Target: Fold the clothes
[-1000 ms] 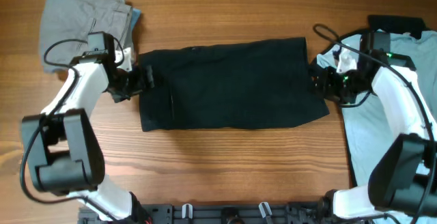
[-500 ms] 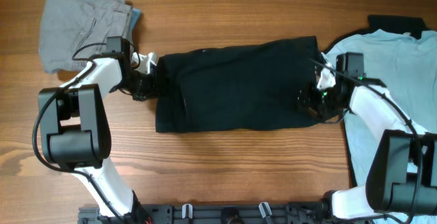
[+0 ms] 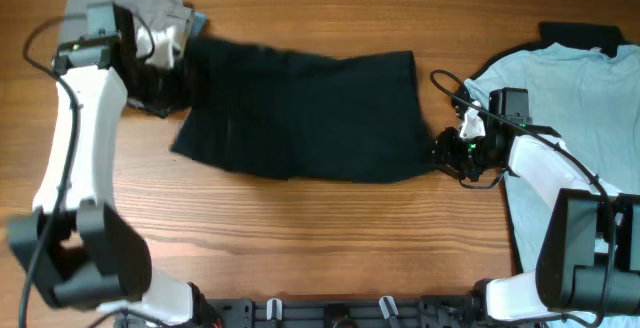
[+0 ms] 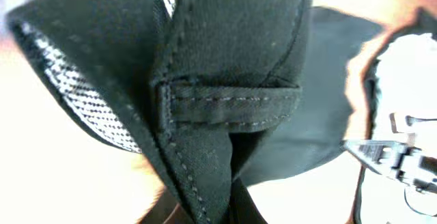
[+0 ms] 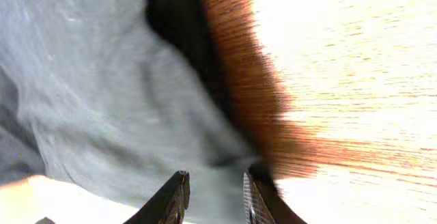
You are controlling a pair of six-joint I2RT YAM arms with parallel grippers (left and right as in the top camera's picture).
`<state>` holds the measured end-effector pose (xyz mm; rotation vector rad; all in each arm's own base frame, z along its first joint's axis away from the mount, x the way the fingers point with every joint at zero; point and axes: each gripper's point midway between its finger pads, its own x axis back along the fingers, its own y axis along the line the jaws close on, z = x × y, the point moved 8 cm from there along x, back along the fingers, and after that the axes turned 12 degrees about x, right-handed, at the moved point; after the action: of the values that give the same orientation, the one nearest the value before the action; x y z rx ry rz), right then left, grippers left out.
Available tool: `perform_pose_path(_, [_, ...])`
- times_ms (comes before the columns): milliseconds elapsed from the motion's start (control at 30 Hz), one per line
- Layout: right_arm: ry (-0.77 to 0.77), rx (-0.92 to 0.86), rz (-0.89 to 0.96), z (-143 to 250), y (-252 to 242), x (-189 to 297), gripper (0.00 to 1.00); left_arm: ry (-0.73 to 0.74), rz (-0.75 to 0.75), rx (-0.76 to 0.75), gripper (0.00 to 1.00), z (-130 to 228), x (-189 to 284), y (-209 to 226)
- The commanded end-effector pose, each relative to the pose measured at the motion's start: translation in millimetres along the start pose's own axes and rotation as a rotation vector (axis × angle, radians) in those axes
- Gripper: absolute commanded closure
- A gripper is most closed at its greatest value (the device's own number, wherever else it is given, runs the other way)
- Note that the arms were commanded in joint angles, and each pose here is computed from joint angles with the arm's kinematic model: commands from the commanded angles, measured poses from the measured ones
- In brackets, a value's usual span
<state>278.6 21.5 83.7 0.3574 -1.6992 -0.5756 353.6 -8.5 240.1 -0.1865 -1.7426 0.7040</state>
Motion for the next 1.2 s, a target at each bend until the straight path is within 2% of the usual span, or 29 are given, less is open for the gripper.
perform_pose_path(0, [-0.005,0.038,-0.028,2,5,2,0.69,-0.009,0.010,-0.038,0.96,18,-8,-52])
perform_pose_path(133, [-0.008,0.017,-0.014,2,3,2,0.64,-0.017,0.067,-0.093,0.96,45,-57,-125])
perform_pose_path(233, [-0.011,0.017,0.007,2,1,2,0.61,-0.065,0.049,-0.085,0.96,58,-81,-153])
perform_pose_path(333, [-0.015,0.016,0.053,1,-3,2,0.60,-0.060,0.122,-0.094,0.96,75,-110,-185])
perform_pose_path(400, [-0.017,-0.018,0.090,1,-6,2,0.60,-0.046,0.152,-0.138,0.96,87,-133,-200])
perform_pose_path(500, [-0.017,-0.018,0.089,1,-6,2,0.60,-0.016,0.161,-0.117,0.96,101,-167,-211])
perform_pose_path(600, [-0.018,-0.017,0.089,1,-6,2,0.59,-0.014,0.130,-0.138,0.96,112,-202,-211])
perform_pose_path(767, [-0.017,-0.018,0.089,1,-6,2,0.59,0.034,0.268,-0.157,0.94,132,-225,-236])
perform_pose_path(800, [-0.017,-0.018,0.089,1,-6,2,0.59,0.020,0.305,-0.174,0.82,134,-224,-245])
perform_pose_path(833, [-0.017,-0.018,0.089,1,-6,2,0.59,0.008,0.319,-0.180,0.57,134,-224,-248])
perform_pose_path(867, [-0.017,-0.018,0.089,1,-6,2,0.59,-0.003,0.326,-0.185,0.46,135,-224,-250])
perform_pose_path(933, [-0.017,-0.018,0.089,1,-6,2,0.58,-0.005,0.332,-0.189,0.32,135,-224,-252])
perform_pose_path(967, [-0.014,-0.020,0.090,2,-6,2,0.53,0.003,0.331,-0.215,0.29,135,-223,-250])
perform_pose_path(1067, [0.006,-0.044,0.099,5,-7,7,0.51,-0.001,0.273,-0.302,0.31,125,-214,-236])
perform_pose_path(1167, [-0.013,-0.062,0.171,-4,-3,39,0.50,-0.006,0.177,-0.334,0.31,101,-183,-209])
